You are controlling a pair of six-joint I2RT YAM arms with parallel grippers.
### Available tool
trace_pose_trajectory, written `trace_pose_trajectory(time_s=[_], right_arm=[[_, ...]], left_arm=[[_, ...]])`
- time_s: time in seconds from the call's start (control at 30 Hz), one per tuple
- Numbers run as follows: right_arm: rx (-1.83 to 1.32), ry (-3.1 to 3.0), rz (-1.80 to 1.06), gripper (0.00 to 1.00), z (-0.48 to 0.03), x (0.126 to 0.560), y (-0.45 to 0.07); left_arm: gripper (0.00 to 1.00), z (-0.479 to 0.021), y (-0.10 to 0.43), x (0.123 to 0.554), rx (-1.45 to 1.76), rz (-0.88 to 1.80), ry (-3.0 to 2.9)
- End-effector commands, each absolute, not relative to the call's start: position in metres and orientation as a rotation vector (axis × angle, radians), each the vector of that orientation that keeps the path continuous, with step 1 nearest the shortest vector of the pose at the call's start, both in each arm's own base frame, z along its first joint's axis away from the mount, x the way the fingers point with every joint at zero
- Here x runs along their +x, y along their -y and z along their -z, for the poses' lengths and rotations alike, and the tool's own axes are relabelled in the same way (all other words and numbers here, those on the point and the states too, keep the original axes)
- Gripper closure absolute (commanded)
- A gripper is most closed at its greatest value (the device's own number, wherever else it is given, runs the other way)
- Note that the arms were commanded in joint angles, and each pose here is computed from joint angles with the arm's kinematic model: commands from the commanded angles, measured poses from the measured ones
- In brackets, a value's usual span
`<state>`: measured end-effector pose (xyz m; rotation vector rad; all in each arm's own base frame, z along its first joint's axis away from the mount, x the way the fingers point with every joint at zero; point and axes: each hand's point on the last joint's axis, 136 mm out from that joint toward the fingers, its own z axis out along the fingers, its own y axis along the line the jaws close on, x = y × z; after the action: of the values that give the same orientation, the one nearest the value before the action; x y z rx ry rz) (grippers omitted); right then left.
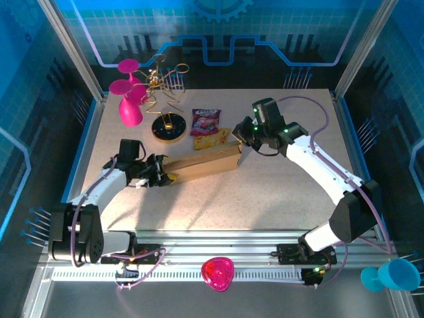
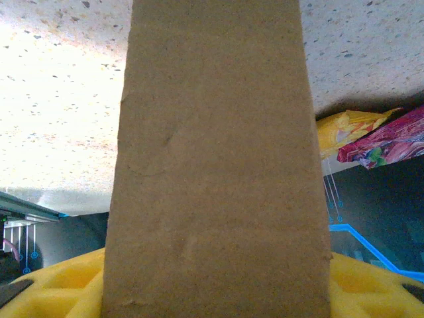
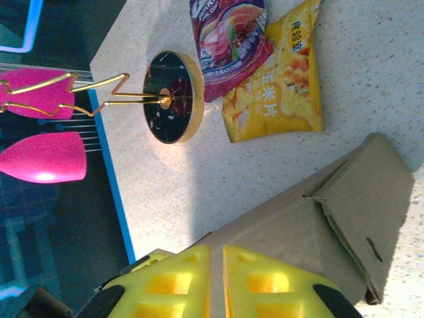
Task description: Fold the paper box
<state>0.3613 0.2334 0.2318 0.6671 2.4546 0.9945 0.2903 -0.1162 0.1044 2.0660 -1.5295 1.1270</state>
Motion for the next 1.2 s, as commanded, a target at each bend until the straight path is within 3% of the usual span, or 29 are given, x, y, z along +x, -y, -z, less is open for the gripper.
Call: trace_pose_trajectory(time_s=[0.0, 0.9, 1.17], right_arm=[[0.752, -2.463, -1.050, 0.86, -0.215, 0.361, -0.228], [1.046, -2.591, -1.168, 0.85, -0.139, 0.337, -0.238], [0.717, -2.407, -0.993, 0.82, -0.219, 0.327, -0.258]], left_arm=[[0.93, -0.072, 0.096, 0.280, 2.293, -0.926, 1.393], [0.93, -0.072, 0.097, 0.286, 2.285, -0.941, 1.394], [0.94, -0.072, 0.097, 0.287, 2.285, -0.951, 1.384]])
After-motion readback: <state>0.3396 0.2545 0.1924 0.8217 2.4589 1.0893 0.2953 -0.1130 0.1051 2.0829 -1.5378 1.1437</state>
